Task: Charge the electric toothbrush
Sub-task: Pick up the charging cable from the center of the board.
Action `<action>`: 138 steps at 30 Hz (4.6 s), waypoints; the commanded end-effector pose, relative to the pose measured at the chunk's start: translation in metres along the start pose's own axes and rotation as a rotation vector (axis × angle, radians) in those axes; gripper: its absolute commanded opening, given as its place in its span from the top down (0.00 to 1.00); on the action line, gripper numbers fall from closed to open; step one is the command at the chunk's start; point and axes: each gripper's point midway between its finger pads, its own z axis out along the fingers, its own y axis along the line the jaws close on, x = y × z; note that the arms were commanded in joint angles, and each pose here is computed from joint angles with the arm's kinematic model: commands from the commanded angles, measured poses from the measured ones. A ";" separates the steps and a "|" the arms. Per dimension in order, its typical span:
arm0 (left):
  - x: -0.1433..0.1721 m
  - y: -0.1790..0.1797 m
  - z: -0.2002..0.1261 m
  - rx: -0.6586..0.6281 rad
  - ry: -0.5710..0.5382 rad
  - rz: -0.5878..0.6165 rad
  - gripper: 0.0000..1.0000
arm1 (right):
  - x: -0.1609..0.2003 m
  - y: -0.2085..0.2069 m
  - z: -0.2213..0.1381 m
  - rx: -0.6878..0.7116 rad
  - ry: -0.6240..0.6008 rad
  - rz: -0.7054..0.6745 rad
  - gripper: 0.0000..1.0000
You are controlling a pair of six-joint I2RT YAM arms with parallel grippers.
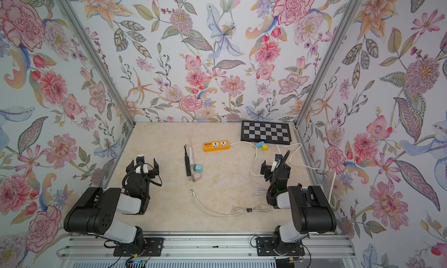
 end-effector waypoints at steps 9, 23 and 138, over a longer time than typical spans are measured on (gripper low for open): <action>-0.009 0.011 0.003 -0.052 -0.035 -0.020 0.01 | -0.012 0.001 0.003 -0.006 -0.043 -0.002 0.00; -0.017 0.024 -0.020 -0.092 -0.096 -0.050 0.01 | -0.064 0.023 -0.038 -0.063 0.099 0.215 0.00; -0.164 -0.245 -0.106 1.479 0.222 -1.164 0.88 | -0.109 0.347 -0.143 -1.632 0.659 0.403 0.99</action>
